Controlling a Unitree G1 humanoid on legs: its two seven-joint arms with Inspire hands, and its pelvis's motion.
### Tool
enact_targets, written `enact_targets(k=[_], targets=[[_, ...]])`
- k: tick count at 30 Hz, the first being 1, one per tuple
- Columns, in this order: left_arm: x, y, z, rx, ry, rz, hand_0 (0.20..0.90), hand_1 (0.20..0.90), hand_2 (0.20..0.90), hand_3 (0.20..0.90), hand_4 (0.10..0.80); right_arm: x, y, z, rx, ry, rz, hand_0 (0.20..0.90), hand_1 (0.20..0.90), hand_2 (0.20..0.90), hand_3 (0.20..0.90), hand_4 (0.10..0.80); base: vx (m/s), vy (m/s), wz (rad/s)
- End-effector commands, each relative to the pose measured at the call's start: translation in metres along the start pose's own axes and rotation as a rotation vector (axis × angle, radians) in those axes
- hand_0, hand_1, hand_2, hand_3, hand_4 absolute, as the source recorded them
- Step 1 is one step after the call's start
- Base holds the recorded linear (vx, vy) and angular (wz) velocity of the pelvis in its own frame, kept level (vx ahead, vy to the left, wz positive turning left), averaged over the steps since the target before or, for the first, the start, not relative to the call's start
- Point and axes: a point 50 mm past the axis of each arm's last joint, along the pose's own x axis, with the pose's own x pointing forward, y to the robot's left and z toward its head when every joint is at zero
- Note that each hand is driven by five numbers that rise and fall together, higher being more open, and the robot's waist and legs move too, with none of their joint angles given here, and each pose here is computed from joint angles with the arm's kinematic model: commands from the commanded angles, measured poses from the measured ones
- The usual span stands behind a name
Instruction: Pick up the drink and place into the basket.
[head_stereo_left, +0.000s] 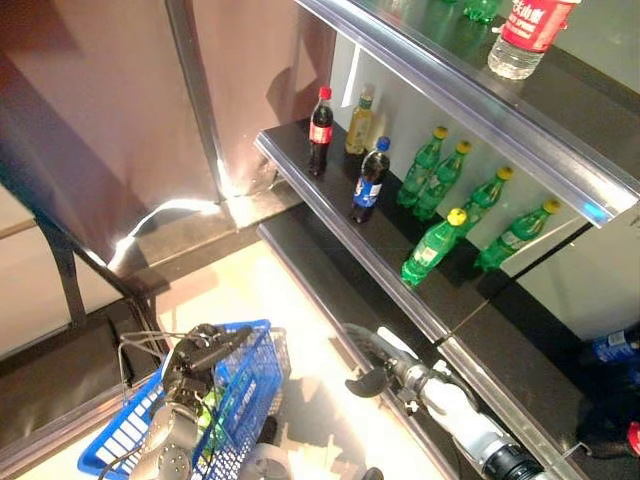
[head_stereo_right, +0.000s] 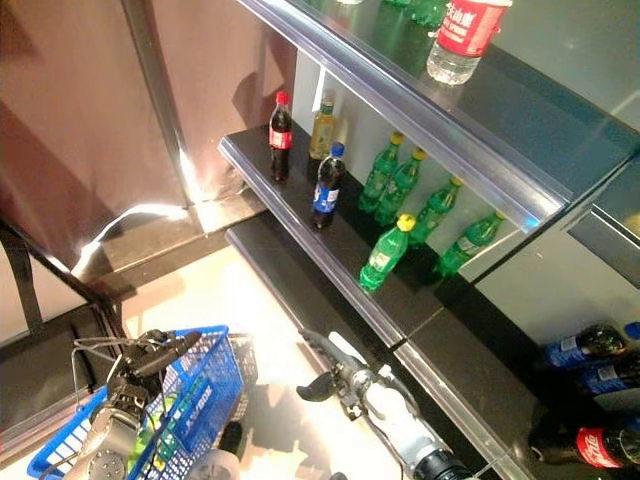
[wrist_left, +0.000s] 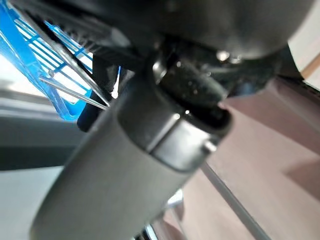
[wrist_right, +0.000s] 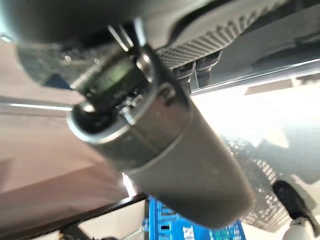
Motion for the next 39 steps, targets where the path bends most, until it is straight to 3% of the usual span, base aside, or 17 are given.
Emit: enact_targets(k=[1,19,31,39], targets=[[0.016,-0.035,0.056,0.068,-0.334,-0.148,0.3,0.3,0.3,0.2,0.1,-0.007,-0.012,-0.009,-0.069,-0.007,-0.016,0.9,0.9,0.9,0.9,0.8,0.005,0.002,-0.09],[0.011,0.022,-0.013,0.201,-0.008,0.036,0.3,0.3,0.3,0.2,0.1,-0.033,0.004,-0.09,0.045,0.36,-0.04,0.9,0.9,0.9,0.9,0.8,0.005,0.006,-0.05],[0.002,0.049,-0.052,0.319,0.263,0.093,0.3,0.3,0.3,0.2,0.1,-0.078,0.022,-0.154,0.303,0.673,-0.132,0.9,0.9,0.9,0.9,0.8,0.012,0.013,-0.14],[-0.007,0.058,-0.065,0.343,0.34,0.097,0.3,0.3,0.3,0.2,0.1,-0.102,0.028,-0.174,0.44,0.808,-0.191,0.9,0.9,0.9,0.9,0.8,0.012,0.026,-0.28]])
